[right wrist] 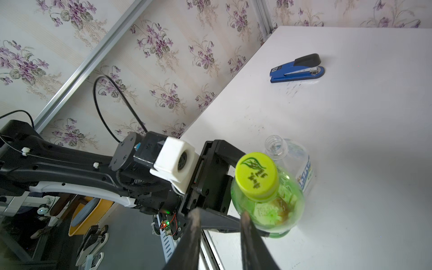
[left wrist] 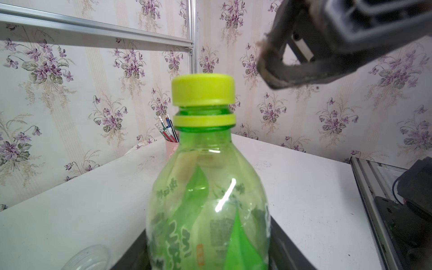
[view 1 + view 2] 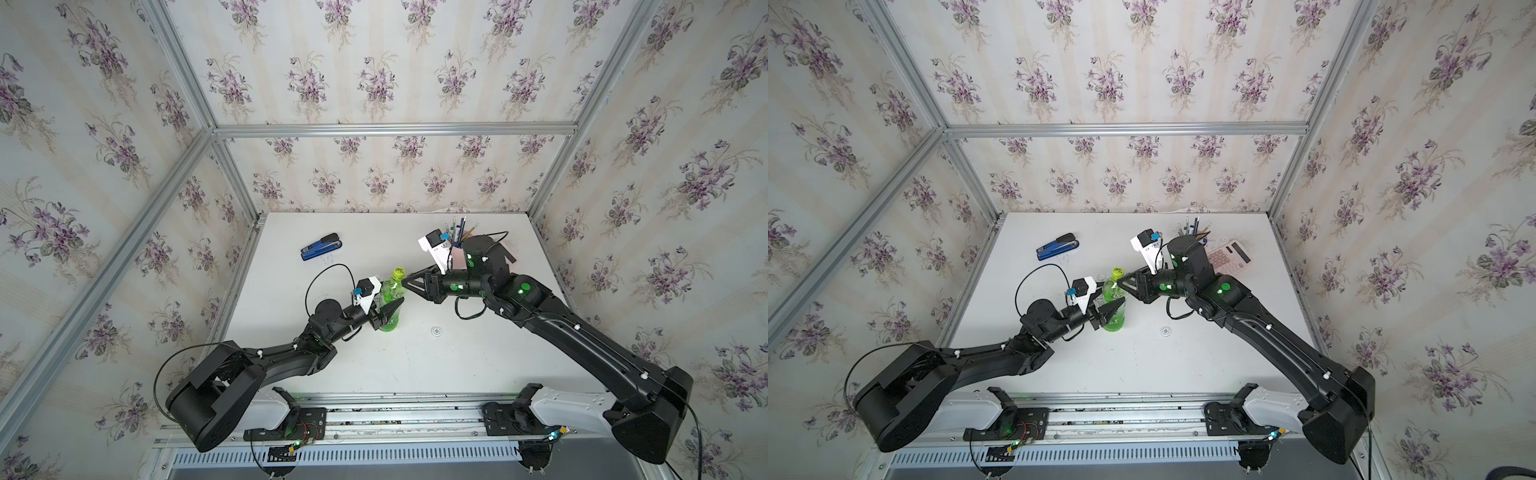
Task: Screw on the bottle caps
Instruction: Screw the bottle cap onto the plastic bottle.
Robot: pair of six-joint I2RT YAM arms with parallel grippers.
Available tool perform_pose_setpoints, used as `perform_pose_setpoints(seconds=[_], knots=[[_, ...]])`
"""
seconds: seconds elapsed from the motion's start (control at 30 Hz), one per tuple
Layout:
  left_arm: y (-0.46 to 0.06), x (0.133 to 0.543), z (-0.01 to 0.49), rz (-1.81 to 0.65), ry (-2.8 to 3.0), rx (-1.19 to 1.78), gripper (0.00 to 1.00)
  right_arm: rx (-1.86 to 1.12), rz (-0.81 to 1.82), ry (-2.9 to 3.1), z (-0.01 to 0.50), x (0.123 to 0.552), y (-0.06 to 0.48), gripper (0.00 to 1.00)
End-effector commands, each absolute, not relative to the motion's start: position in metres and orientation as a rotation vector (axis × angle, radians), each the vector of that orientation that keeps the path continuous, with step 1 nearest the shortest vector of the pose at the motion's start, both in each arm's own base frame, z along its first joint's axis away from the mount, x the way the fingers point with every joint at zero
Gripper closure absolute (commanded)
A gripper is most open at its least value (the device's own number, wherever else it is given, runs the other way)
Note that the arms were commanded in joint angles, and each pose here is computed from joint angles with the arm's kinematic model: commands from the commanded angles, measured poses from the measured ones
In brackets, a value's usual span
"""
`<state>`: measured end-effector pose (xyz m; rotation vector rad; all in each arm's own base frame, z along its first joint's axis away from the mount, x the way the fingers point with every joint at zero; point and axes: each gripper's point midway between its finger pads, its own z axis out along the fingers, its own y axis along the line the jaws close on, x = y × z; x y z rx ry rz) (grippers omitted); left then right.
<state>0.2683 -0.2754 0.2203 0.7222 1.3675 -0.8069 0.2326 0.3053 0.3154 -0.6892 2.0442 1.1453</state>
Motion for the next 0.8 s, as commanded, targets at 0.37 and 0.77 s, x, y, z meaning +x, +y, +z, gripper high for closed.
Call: perform_pose_setpoints(seconds=[0.37,0.77], knots=[[-0.282,0.256,0.235,-0.856,1.277,0.779,0.38,-0.691,1.188,1.992,0.323,0.276,0.329,0.63],[-0.279,0.257,0.236,-0.845,1.279,0.762,0.38,-0.702,1.221,2.039,0.309,0.268,0.329,0.75]])
